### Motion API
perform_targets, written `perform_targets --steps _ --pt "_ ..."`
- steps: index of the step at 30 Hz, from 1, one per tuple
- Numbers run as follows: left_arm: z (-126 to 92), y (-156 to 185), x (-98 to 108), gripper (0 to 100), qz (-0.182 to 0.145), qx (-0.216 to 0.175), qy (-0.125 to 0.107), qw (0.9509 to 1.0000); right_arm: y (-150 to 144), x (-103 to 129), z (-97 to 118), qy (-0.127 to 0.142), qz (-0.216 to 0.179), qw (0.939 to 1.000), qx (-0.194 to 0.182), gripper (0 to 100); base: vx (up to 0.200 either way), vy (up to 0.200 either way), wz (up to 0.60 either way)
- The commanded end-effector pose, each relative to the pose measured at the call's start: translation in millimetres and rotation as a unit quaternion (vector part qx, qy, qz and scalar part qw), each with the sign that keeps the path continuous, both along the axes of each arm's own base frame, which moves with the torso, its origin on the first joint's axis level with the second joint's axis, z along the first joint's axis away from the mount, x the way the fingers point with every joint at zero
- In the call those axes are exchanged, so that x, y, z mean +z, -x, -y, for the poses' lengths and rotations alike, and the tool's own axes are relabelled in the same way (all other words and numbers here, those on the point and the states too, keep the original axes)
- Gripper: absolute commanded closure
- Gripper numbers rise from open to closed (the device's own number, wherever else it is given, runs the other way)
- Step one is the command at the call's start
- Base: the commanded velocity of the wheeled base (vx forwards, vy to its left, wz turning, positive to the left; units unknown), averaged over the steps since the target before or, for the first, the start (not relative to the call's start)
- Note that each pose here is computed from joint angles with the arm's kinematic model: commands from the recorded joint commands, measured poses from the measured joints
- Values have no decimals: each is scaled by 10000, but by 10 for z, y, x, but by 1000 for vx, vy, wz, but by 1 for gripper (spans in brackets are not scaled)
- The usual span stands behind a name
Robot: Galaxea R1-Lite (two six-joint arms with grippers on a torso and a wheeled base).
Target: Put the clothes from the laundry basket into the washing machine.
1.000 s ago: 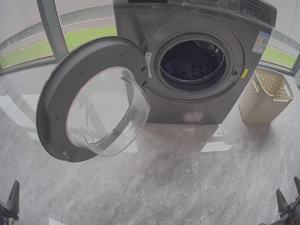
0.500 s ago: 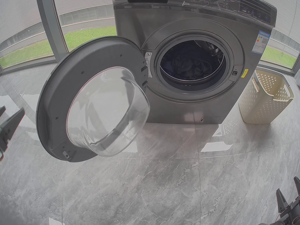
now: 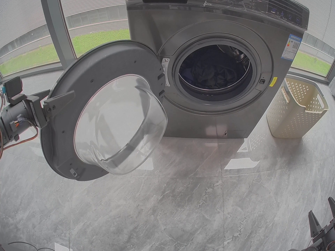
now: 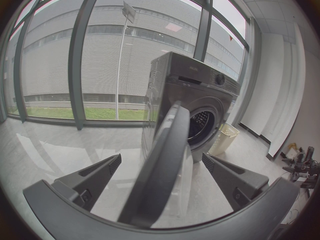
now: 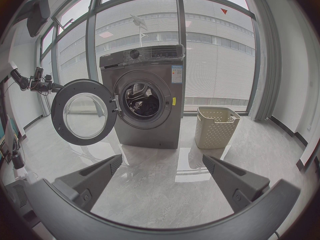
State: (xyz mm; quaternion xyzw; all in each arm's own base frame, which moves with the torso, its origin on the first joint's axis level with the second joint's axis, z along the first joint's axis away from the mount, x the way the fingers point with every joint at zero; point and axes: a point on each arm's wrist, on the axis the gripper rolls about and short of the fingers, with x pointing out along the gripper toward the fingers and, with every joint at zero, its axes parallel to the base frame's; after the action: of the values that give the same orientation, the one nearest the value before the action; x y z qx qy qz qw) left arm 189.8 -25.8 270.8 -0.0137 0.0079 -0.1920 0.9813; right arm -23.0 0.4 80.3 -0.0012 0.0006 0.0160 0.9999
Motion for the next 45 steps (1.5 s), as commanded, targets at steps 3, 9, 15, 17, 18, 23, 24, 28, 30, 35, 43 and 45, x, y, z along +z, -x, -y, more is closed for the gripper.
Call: perform_targets --steps 3,9,15,17,18,23,24,28,30,35,43,45 --pt "232 80 -95 0 -138 -682 -19 9976 -1 -48 0 4 -9 10000 2 0 0 0 0" --pt "502 372 -83 0 -56 -1610 34 9869 -1 -48 0 4 -9 10000 2 0 0 0 0" --pt "695 495 -75 0 -47 -2048 54 9788 -1 -48 0 4 -9 10000 2 0 0 0 0" --pt "694 484 -81 0 -60 -1942 48 9809 -1 -48 0 4 -9 10000 2 0 0 0 0" --pt "695 475 -86 0 -68 -1904 61 9817 -1 -48 0 4 -9 10000 2 0 0 0 0" --pt "655 472 -60 0 7 -1777 98 9840 -1 -48 0 4 -9 10000 2 0 0 0 0" --pt "622 461 -51 0 26 -1679 112 9857 -1 -48 0 4 -9 10000 2 0 0 0 0" --pt "534 383 -66 0 -3 -1345 77 9909 -1 -48 0 4 -9 10000 2 0 0 0 0" --pt "548 324 -136 0 -165 -1299 -16 9914 -1 -48 0 4 -9 10000 2 0 0 0 0" --pt "678 100 -222 0 -369 -1191 -103 9921 -1 -48 0 4 -9 10000 2 0 0 0 0" --pt "965 -407 -237 0 -257 -1228 -9 9921 -1 -48 0 4 -9 10000 2 0 0 0 0" --pt "1045 -503 -222 0 -192 -1252 29 9919 -1 -48 0 4 -9 10000 2 0 0 0 0"
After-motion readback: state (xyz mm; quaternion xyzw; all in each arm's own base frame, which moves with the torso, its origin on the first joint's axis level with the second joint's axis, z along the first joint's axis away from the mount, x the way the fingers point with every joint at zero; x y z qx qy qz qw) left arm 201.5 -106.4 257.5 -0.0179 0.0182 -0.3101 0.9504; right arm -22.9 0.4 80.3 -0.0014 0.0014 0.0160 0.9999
